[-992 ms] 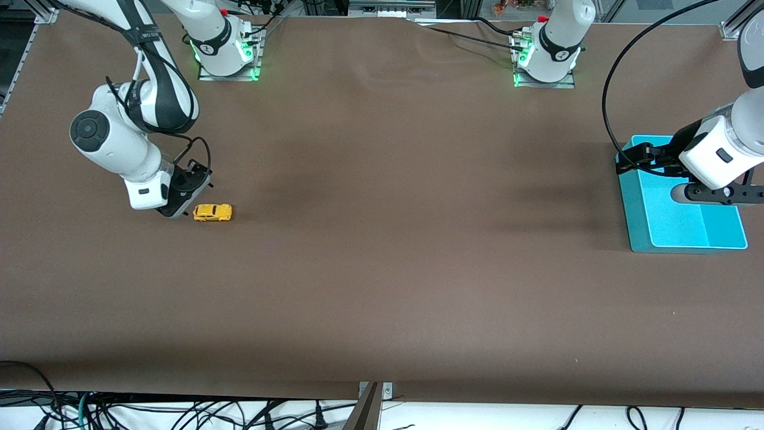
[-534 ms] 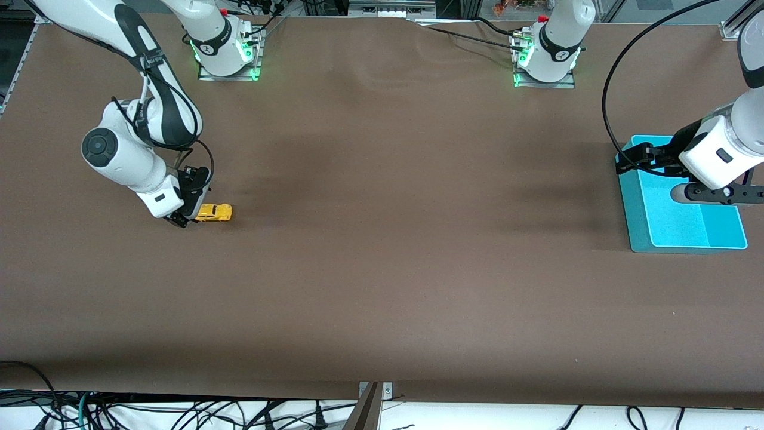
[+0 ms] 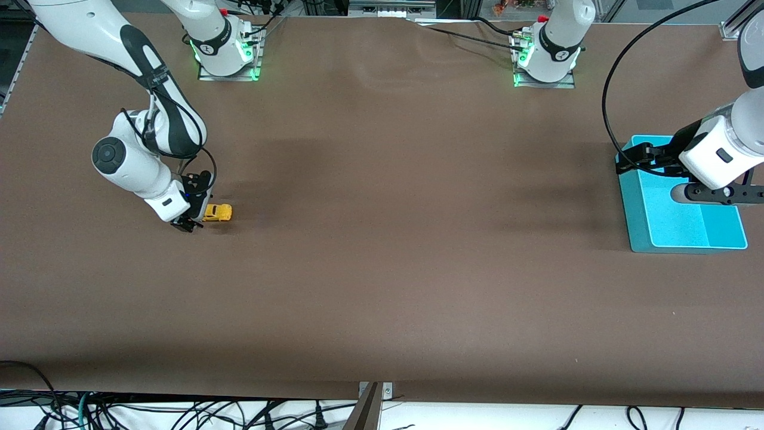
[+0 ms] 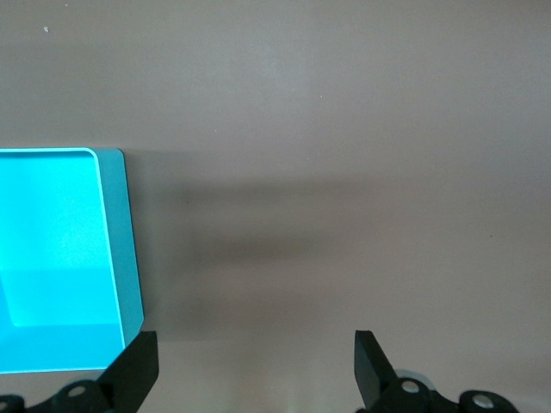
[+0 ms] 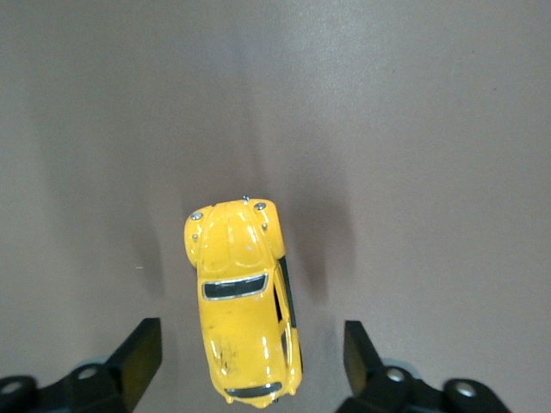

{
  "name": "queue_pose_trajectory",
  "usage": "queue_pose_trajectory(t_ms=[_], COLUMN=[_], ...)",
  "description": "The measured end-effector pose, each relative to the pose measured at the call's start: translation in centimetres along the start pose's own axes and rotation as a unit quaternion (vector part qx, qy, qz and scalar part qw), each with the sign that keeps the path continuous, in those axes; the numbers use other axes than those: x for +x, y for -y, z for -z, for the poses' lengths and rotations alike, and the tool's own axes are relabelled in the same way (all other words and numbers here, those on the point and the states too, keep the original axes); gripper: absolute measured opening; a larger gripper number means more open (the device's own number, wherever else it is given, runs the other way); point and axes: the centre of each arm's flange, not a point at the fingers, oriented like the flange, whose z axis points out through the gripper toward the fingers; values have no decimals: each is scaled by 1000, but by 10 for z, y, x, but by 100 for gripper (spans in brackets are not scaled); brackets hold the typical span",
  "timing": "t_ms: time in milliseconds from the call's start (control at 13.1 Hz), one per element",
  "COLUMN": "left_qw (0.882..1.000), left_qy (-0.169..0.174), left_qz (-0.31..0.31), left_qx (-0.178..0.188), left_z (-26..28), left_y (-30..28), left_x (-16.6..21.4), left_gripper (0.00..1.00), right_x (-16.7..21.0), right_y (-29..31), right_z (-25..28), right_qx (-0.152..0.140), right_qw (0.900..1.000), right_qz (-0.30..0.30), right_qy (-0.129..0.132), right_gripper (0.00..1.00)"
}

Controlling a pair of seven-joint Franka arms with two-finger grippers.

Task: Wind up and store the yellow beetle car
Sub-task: 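Close the right gripper on the yellow car's body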

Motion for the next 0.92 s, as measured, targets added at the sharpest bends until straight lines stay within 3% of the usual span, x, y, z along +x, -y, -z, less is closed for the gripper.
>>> queue_pose_trajectory(t_ms=[305,916], left_qw=[1000,1000], left_qy=[0,2], left_qz=[0,0], left_qx=[0,0], left_z=[0,-2], left_y=[0,0], left_x=[0,1], left_gripper=[100,100], right_x=[4,52], right_y=[0,10], right_z=[2,1], right_qx=[-1,0], right_qw=[1000,998], right_qz=[5,57], right_qy=[-1,-17], right_gripper=[43,42])
